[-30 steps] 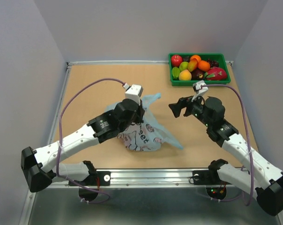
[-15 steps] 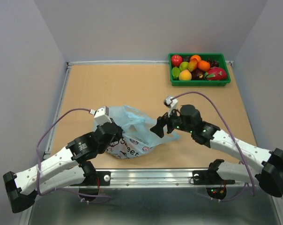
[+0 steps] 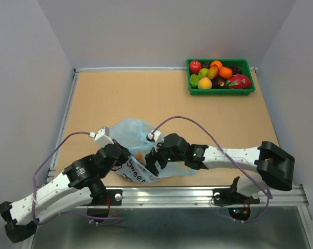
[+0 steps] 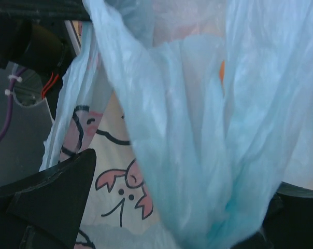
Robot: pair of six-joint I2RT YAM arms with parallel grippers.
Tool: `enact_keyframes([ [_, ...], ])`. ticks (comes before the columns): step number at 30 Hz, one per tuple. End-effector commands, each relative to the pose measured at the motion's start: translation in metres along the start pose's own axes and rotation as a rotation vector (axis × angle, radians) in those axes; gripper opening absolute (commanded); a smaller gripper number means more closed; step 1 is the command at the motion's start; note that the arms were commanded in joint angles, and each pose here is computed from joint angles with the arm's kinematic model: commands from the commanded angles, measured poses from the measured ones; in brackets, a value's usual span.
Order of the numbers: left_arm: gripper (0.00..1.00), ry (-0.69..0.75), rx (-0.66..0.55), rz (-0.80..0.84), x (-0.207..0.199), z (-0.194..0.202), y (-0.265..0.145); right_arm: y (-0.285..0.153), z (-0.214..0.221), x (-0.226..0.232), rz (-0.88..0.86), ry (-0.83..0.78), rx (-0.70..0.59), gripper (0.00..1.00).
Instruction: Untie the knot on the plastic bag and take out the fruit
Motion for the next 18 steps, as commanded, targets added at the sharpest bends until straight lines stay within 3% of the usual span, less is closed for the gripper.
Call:
enact_keyframes([
  [1, 0.00, -0.010, -0.014, -0.035, 0.007, 0.000, 0.003, 0.014, -0.059, 0.011, -0.007, 0.018, -0.247, 0.94],
  [4, 0.00, -0.006, -0.015, -0.029, 0.007, 0.000, 0.004, 0.032, -0.059, 0.008, 0.016, 0.014, -0.266, 1.00],
  [18, 0.00, 0.036, 0.017, -0.003, -0.002, 0.006, 0.008, 0.102, -0.038, 0.011, -0.028, -0.029, -0.335, 1.00],
])
Point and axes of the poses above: each gripper's point midway between its finger pads, its own y axis out along the fingers, its own x axis along the line the jaws close on, z = x × y, the point moved 2 cm from there along -y, back along the fingers, and after that the axes turned 9 degrees about -y, right-handed, at the moved point
